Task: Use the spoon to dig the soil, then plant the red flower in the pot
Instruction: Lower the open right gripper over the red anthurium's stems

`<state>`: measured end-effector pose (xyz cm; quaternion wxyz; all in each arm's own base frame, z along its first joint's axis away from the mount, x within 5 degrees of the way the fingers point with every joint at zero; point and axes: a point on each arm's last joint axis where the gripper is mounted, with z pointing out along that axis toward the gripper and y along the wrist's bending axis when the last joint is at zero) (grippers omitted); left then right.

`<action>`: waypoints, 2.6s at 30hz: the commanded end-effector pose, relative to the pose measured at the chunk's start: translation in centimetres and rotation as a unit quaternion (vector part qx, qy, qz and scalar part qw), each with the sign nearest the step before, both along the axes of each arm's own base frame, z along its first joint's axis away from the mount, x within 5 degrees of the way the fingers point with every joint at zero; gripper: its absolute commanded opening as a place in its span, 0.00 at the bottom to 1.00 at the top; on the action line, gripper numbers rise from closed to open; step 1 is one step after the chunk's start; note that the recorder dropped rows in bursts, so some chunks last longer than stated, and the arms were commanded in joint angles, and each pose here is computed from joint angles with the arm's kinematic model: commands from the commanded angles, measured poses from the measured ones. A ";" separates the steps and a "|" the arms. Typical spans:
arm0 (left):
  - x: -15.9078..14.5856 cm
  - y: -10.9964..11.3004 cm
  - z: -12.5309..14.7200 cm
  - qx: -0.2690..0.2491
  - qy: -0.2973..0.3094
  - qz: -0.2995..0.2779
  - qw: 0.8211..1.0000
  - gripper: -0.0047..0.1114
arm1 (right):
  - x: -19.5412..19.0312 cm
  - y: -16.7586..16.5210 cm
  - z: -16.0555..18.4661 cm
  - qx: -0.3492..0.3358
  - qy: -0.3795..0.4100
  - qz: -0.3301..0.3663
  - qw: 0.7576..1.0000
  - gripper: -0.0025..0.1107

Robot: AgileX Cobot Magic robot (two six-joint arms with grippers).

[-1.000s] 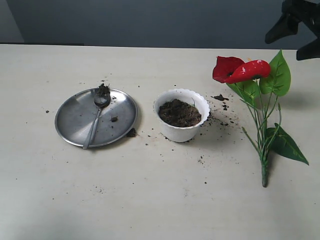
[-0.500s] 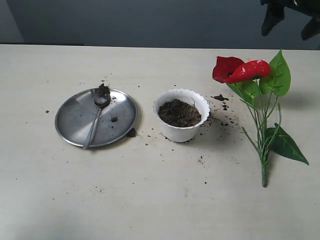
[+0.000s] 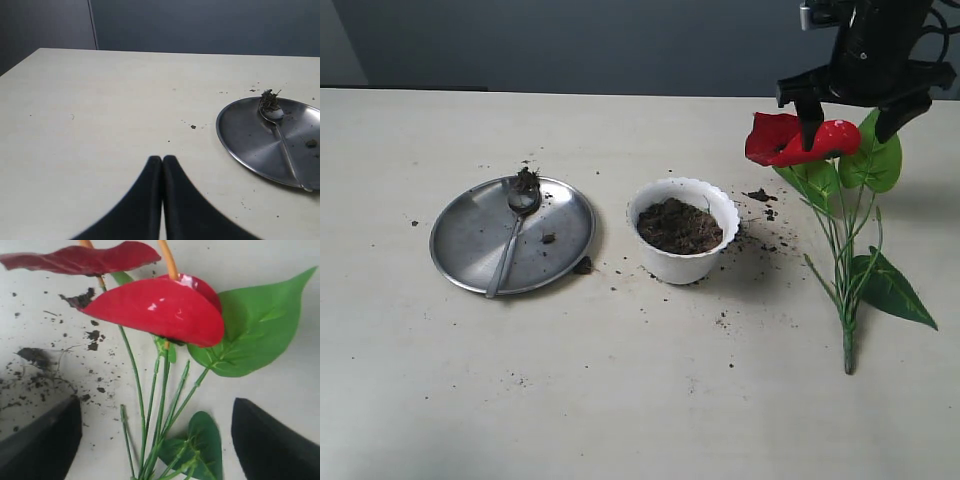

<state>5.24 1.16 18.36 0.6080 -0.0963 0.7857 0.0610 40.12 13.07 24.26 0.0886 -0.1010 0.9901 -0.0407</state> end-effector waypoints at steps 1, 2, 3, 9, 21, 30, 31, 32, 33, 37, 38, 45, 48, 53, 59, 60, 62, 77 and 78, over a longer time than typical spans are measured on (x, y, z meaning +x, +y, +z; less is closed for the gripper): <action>0.0 0.0 -0.1 0.001 -0.004 -0.001 1.000 0.04 | 0.2 -0.2 -0.1 -0.005 -0.001 -0.011 1.000 0.71; 0.0 0.0 -0.1 0.001 -0.004 -0.001 1.000 0.04 | 0.2 -0.2 -0.5 -0.006 0.003 -0.013 1.000 0.71; 0.0 0.0 -0.1 0.001 -0.004 -0.001 1.000 0.04 | 0.1 -0.2 -0.7 -0.007 0.007 -0.017 1.000 0.71; 0.0 0.0 -0.1 0.001 -0.004 -0.001 1.000 0.04 | -0.3 -0.5 -2.8 -0.025 0.037 -0.024 0.999 0.71; 0.0 0.0 -0.1 0.001 -0.004 -0.001 1.000 0.04 | -0.2 -1.4 -3.0 -0.074 0.025 -0.011 0.997 0.71; 0.0 0.0 -0.1 0.001 -0.004 -0.001 1.000 0.04 | 0.0 -1.8 -2.9 -0.097 0.018 -0.002 0.995 0.91; 0.0 0.0 -0.1 0.001 -0.004 -0.001 1.000 0.04 | 0.0 -1.8 -2.8 -0.099 0.016 -0.002 0.995 0.93; 0.0 0.0 -0.1 0.001 -0.004 -0.001 1.000 0.04 | 0.0 -1.7 -2.9 -0.096 0.018 -0.003 0.995 0.94; 0.0 0.0 -0.1 0.001 -0.004 -0.001 1.000 0.04 | -0.1 -1.6 -2.9 -0.085 0.022 -0.006 0.996 0.93; 0.0 0.0 -0.1 0.001 -0.004 -0.001 1.000 0.04 | -0.3 -1.1 -3.1 -0.055 0.033 -0.014 0.998 0.93; 0.0 0.0 -0.1 0.001 -0.004 -0.001 1.000 0.04 | -0.4 -1.0 -3.1 -0.049 0.035 -0.016 0.998 0.93; 0.0 0.0 -0.1 0.001 -0.004 -0.001 1.000 0.04 | -0.7 -0.1 -3.2 0.002 0.055 -0.033 0.998 0.93; 0.0 0.0 -0.1 0.001 -0.004 -0.001 1.000 0.04 | -0.7 -0.1 -3.2 -0.001 0.053 -0.036 0.998 0.93; 0.0 0.0 -0.1 0.001 -0.004 -0.001 1.000 0.04 | -0.5 -0.4 -3.7 -0.019 0.050 -0.050 0.997 0.93; 0.0 0.0 -0.1 0.001 -0.004 -0.001 1.000 0.04 | -0.1 -0.2 -6.2 -0.023 0.079 -0.059 0.995 0.93; 0.0 0.0 -0.1 0.001 -0.004 -0.001 1.000 0.04 | -0.1 -0.1 -6.7 -0.023 0.086 -0.060 0.994 0.93; 0.0 0.0 -0.1 0.001 -0.004 -0.001 1.000 0.04 | 0.0 -0.1 -7.5 -0.026 0.095 -0.060 0.993 0.93; 0.0 0.0 -0.1 0.001 -0.004 -0.001 1.000 0.04 | 0.3 -0.1 -12.3 -0.054 0.145 -0.058 0.986 0.93; 0.0 0.0 -0.1 0.001 -0.004 -0.001 1.000 0.04 | 0.3 -0.1 -12.4 -0.054 0.145 -0.059 0.986 0.93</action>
